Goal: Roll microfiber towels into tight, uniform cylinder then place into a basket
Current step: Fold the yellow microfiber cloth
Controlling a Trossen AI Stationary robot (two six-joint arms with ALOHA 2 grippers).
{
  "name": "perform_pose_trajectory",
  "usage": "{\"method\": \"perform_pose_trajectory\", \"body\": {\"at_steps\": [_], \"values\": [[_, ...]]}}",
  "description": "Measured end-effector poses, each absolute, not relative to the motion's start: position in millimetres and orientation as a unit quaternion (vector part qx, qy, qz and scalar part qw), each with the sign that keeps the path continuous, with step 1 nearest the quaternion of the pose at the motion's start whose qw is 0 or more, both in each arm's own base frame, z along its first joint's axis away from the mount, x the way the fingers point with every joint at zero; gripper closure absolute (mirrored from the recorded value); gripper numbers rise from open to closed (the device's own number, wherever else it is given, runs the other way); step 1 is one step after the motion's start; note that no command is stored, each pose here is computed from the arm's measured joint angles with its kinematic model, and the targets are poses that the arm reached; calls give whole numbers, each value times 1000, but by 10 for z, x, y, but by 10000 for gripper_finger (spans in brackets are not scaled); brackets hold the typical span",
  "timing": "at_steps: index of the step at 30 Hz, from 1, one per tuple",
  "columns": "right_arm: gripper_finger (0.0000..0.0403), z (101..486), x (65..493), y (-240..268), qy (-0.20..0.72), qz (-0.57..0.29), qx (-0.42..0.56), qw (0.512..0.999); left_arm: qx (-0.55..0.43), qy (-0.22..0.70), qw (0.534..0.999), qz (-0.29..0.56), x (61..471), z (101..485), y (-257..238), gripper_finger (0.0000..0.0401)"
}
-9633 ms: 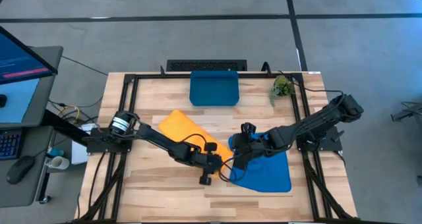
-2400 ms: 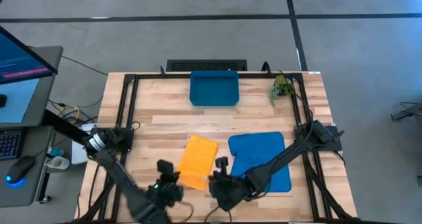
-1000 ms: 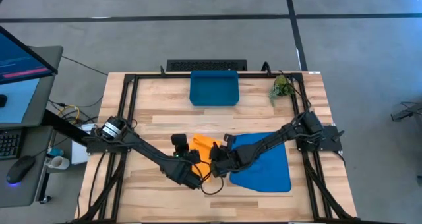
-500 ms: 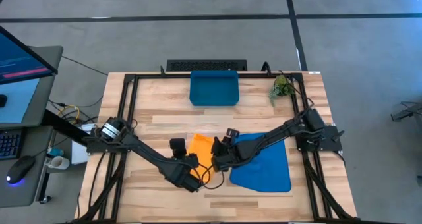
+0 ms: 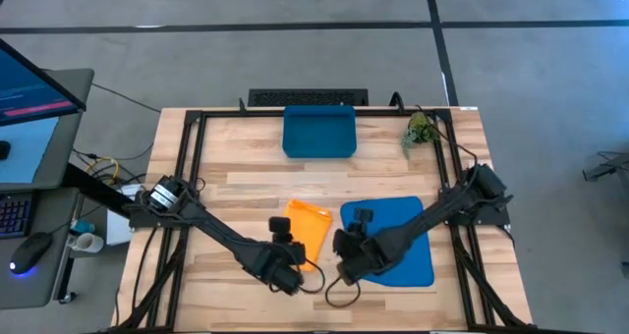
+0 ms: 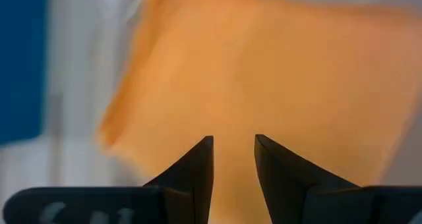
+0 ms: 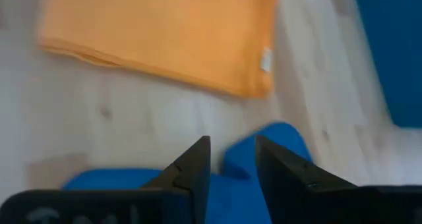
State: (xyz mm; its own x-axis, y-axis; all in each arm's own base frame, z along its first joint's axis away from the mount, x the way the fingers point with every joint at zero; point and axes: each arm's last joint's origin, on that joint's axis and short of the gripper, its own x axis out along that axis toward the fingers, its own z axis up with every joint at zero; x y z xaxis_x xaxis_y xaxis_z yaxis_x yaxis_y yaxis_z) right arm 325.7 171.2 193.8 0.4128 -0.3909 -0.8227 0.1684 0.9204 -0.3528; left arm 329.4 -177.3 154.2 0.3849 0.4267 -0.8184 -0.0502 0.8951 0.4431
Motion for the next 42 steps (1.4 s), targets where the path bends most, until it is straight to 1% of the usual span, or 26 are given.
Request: {"method": "perform_pose_trajectory", "body": {"at_steps": [3,7,10,12,14,16,18,23,28,32,36,42], "values": [[278,1856,3300,1719,510,-146,-120,839,167,547,812,121,3309,1440,-1703,298],[294,1775,3415,1675,501,-113,-103,852,152,561,800,146,3255,1302,-1563,298],[304,1730,3509,1623,484,-105,-91,864,121,557,805,164,3245,1253,-1507,298],[310,1677,3594,1577,470,-98,-75,874,74,544,814,188,3251,1227,-1481,299],[315,1594,3601,1495,489,-100,-77,863,2,526,819,230,3281,1225,-1447,299],[320,1541,3697,1442,480,-102,-58,870,-63,507,816,271,3307,1222,-1406,299],[325,1488,3703,1381,491,-110,-59,862,-88,493,817,286,3335,1219,-1377,299],[332,1355,3770,1299,502,-113,-50,856,-46,498,826,259,3385,1261,-1403,299],[333,1304,3756,1275,512,-91,-31,854,-2,514,815,268,3306,1403,-1510,299],[333,1305,3749,1293,512,-90,-31,853,15,525,805,277,3194,1442,-1608,299],[333,1333,3737,1325,509,-85,-34,856,33,513,812,277,3127,1468,-1699,299],[333,1464,3809,1444,480,-67,-30,874,40,530,795,292,3030,1381,-1643,299]]}}
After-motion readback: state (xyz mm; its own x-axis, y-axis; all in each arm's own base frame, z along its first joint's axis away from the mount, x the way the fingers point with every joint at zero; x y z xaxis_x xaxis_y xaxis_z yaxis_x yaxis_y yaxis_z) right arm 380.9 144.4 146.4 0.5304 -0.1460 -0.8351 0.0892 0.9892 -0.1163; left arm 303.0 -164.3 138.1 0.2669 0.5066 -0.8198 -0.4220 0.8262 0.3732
